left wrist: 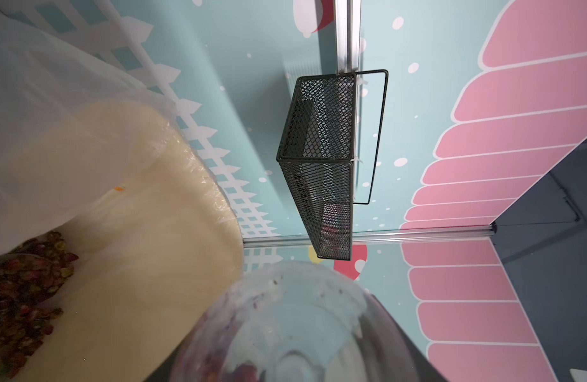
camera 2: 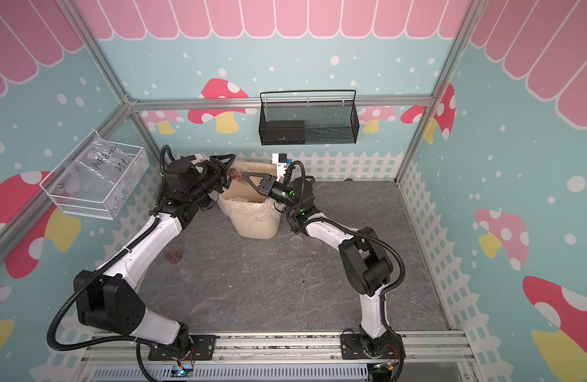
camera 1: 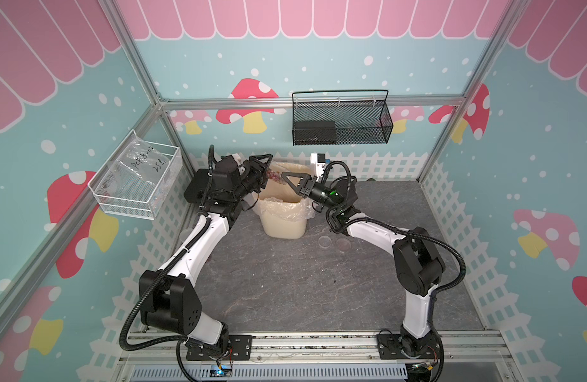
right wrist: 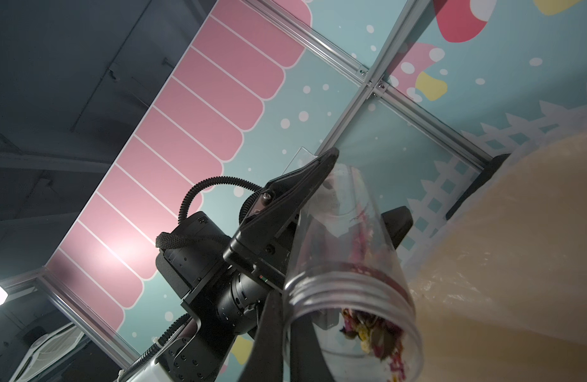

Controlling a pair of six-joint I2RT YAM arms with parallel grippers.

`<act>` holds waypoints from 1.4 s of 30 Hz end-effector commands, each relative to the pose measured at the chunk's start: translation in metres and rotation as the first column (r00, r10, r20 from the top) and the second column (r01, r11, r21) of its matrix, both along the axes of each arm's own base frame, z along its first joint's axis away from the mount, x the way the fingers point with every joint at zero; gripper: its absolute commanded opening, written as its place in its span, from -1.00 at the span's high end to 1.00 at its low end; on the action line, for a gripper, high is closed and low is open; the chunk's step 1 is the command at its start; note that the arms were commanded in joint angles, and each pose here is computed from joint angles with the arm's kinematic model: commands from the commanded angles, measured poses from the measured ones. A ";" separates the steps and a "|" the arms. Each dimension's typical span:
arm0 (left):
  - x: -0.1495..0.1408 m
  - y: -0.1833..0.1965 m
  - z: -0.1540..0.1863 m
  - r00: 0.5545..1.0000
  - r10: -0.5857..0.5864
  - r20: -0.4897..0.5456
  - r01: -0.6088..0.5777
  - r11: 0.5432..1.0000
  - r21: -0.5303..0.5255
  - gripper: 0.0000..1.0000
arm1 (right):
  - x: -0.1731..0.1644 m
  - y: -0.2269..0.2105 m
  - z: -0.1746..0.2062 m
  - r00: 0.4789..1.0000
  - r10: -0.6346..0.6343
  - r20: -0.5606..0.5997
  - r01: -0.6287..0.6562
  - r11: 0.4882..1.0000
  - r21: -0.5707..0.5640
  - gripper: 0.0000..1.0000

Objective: Empty the moldy dried flower tea in the jars
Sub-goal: Pour the moldy dried flower tea into the trash bin.

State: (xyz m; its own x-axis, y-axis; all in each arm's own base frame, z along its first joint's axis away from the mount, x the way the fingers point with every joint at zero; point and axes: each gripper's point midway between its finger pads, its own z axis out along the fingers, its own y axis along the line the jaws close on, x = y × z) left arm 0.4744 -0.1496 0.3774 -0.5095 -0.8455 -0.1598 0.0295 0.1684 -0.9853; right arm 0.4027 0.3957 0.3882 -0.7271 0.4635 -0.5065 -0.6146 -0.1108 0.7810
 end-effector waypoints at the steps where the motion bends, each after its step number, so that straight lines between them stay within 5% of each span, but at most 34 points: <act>1: 0.004 0.002 0.013 0.999 0.002 0.054 0.001 0.999 -0.045 0.03 | -0.002 0.002 0.006 1.000 0.009 0.020 -0.010 1.000 0.030 0.95; 10: 0.008 0.006 0.014 0.997 0.009 0.076 -0.008 1.000 -0.017 0.51 | -0.001 -0.006 0.010 0.998 -0.043 0.056 0.042 0.999 0.013 0.55; 15: 0.012 0.014 0.014 0.995 0.047 0.085 -0.054 0.995 0.080 0.57 | -0.006 -0.019 0.016 0.985 -0.122 0.121 0.129 0.990 -0.053 0.17; 20: 0.021 0.023 0.011 0.992 0.089 0.091 -0.105 0.977 0.187 0.67 | -0.013 -0.034 0.015 0.964 -0.190 0.183 0.214 0.970 -0.117 -0.40; 27: 0.033 0.029 0.006 0.989 0.104 0.107 -0.136 0.919 0.371 0.73 | -0.030 -0.056 0.002 0.934 -0.243 0.262 0.305 0.925 -0.228 -0.60; 34: 0.036 0.030 -0.003 0.982 0.093 0.165 -0.175 0.773 0.610 0.75 | -0.049 -0.095 -0.028 0.879 -0.336 0.339 0.453 0.812 -0.368 -0.61; 42: 0.033 0.010 -0.010 0.968 0.056 0.243 -0.236 0.522 0.820 0.86 | -0.072 -0.150 -0.065 0.792 -0.449 0.414 0.609 0.637 -0.473 -0.61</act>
State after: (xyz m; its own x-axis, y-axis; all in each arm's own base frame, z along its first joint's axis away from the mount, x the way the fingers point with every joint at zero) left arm 0.5049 -0.1435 0.3657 -0.3277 -0.4825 -0.8123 0.0952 0.8385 -0.5365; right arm 0.3267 0.2658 0.3359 -0.3227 0.3595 -0.8756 -0.6537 0.5844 0.4808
